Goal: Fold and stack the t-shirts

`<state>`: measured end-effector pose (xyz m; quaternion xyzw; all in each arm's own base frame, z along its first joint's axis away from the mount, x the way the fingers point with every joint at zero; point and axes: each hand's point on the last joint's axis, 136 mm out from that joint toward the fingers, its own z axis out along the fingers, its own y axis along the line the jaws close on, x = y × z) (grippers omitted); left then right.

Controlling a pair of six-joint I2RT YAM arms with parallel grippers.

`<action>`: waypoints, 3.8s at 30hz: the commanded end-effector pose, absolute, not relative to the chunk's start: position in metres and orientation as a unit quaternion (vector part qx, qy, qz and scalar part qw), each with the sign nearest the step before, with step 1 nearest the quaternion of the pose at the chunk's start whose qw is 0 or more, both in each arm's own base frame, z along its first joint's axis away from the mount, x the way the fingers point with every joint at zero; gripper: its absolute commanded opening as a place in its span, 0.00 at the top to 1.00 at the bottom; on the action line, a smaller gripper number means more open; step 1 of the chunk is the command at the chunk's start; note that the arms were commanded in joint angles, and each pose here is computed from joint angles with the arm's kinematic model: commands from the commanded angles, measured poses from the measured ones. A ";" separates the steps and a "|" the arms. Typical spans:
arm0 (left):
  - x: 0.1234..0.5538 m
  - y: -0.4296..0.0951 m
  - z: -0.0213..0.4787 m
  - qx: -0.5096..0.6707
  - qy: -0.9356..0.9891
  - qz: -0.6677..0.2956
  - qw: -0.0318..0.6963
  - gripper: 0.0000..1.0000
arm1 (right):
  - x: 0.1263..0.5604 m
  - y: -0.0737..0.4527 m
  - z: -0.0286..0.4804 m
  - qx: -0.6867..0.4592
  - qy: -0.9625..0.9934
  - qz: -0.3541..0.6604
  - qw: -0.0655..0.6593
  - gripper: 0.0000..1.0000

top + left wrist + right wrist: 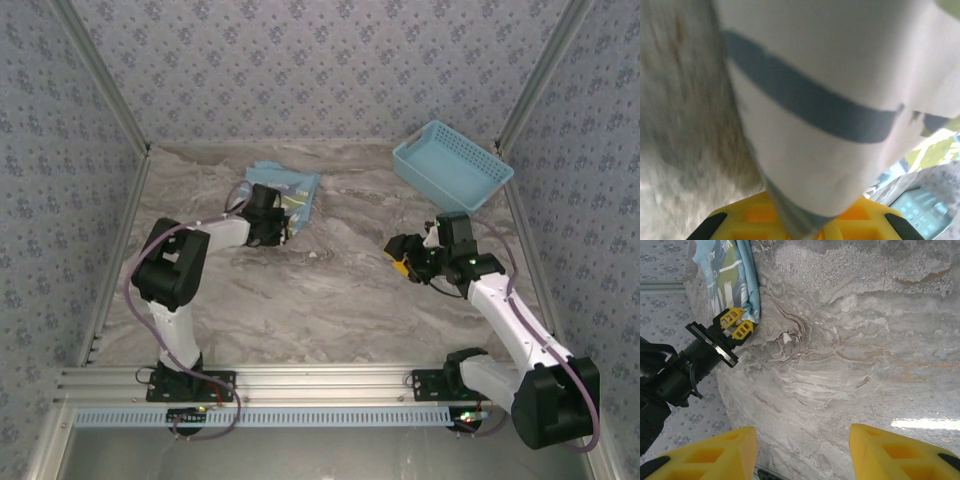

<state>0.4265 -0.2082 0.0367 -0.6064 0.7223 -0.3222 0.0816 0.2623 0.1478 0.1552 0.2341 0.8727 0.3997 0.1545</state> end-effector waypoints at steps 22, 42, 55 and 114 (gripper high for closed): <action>0.477 0.007 0.033 -0.688 0.635 -0.298 0.186 0.84 | 0.269 0.142 0.148 0.254 0.873 0.386 0.157 0.46; 0.513 -0.048 0.058 -0.639 0.671 -0.344 0.152 0.69 | 0.268 0.147 0.145 0.251 0.874 0.387 0.149 0.46; 0.495 -0.023 0.163 -0.547 0.733 -0.346 0.209 0.44 | 0.279 0.153 0.154 0.225 0.873 0.401 0.165 0.46; 0.388 0.039 0.092 -0.097 0.811 0.059 0.575 0.02 | 0.378 -0.037 0.091 0.071 0.800 -0.057 0.592 0.00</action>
